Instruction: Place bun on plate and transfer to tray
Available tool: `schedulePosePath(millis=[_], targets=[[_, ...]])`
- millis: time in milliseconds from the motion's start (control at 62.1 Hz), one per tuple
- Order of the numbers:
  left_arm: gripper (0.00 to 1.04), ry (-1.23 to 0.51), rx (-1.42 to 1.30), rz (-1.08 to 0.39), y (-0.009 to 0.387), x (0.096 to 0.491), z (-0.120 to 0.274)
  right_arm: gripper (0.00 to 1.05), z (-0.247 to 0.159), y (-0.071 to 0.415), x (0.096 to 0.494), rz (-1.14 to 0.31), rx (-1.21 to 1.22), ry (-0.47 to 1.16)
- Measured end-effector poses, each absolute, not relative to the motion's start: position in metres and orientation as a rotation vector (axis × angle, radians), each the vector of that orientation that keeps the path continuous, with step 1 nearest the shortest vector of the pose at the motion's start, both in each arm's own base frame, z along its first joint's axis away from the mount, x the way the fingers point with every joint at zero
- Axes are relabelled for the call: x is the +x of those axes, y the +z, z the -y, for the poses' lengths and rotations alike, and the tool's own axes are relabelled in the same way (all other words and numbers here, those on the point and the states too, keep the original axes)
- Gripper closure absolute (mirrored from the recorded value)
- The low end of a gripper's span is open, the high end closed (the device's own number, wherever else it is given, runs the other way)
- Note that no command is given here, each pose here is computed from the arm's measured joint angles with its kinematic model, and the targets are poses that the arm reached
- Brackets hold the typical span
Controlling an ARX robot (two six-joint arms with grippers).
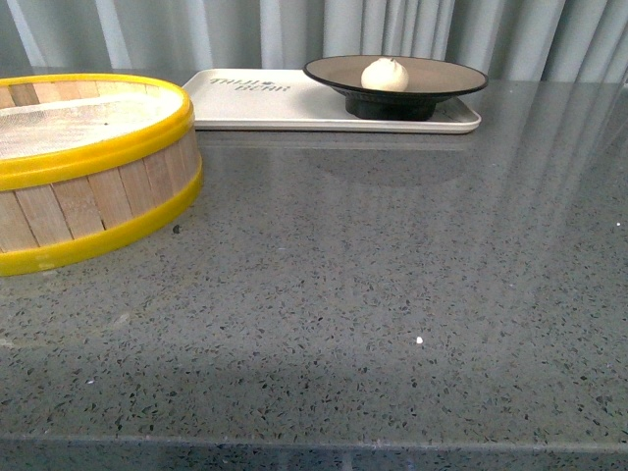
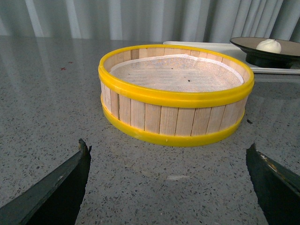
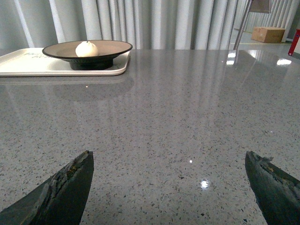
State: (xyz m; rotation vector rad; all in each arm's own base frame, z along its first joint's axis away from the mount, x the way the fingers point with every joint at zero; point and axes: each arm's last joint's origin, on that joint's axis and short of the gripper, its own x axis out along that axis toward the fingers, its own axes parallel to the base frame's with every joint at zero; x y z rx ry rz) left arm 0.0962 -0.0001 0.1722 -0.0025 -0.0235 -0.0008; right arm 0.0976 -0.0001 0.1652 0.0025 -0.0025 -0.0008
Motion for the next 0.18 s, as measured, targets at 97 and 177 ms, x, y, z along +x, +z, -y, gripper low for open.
schedulePosePath(millis=[97, 177], targets=[[0.07, -0.001, -0.002, 0.023, 0.1722, 0.0962, 0.0001, 0.08, 0.0001, 0.1652, 0.0976, 0.002, 0.002, -0.001], [0.07, -0.001, -0.002, 0.023, 0.1722, 0.0962, 0.0001, 0.08, 0.0001, 0.1652, 0.0976, 0.002, 0.002, -0.001]])
